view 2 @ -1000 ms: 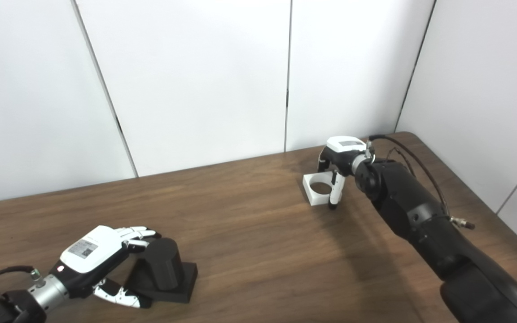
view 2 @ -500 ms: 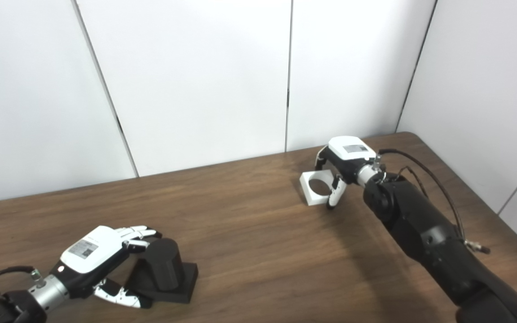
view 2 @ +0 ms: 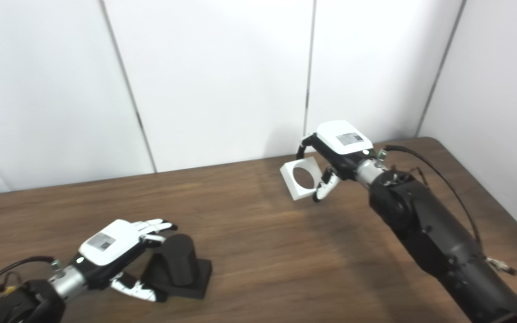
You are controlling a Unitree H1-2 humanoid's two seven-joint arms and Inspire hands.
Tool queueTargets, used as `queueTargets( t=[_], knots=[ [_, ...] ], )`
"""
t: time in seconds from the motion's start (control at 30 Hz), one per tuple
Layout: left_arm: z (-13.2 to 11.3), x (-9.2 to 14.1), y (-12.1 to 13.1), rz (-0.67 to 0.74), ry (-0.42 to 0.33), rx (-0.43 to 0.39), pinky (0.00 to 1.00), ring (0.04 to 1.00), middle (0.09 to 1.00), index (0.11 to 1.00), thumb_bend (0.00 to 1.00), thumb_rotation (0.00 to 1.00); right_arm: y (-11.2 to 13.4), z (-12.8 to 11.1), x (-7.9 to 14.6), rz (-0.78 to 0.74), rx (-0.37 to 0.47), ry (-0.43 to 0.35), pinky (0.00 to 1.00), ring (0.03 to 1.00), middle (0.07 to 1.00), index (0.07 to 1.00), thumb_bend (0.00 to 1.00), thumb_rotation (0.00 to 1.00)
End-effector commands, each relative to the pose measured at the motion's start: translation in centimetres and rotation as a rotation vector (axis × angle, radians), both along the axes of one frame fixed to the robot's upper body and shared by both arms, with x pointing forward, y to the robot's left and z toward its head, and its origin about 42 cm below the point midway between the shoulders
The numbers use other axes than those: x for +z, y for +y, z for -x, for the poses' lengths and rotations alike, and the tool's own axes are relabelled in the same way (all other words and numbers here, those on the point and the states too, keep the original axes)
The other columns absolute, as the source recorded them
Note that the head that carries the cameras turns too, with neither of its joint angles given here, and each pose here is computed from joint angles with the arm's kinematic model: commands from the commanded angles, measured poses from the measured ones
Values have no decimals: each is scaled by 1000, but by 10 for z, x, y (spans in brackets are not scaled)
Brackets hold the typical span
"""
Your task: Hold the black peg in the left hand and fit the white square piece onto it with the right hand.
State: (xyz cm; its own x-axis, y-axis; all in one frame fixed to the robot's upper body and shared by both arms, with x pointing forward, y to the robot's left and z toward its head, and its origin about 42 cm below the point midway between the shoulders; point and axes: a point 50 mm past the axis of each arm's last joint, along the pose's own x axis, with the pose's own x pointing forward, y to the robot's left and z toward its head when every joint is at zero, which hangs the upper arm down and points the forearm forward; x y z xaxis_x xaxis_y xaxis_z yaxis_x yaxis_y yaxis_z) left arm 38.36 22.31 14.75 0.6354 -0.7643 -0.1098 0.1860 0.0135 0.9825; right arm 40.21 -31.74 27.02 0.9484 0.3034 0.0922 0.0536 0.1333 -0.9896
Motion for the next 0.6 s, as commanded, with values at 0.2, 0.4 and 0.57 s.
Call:
queueTargets(
  t=[0.2,0.4,0.57],
  knots=[
    [20,-42,-15,-197,104,-46,823,927,914,494,522,76,37,12,35,-12,213,-68,723,791,768,480,521,133],
    [18,-40,-22,-193,100,-40,827,936,917,494,521,79,64,17,37,-2,334,-73,704,787,767,479,522,132],
    [16,-39,-25,-198,104,-35,837,944,923,494,520,80,88,22,44,15,414,-74,732,790,769,478,522,136]
  ],
)
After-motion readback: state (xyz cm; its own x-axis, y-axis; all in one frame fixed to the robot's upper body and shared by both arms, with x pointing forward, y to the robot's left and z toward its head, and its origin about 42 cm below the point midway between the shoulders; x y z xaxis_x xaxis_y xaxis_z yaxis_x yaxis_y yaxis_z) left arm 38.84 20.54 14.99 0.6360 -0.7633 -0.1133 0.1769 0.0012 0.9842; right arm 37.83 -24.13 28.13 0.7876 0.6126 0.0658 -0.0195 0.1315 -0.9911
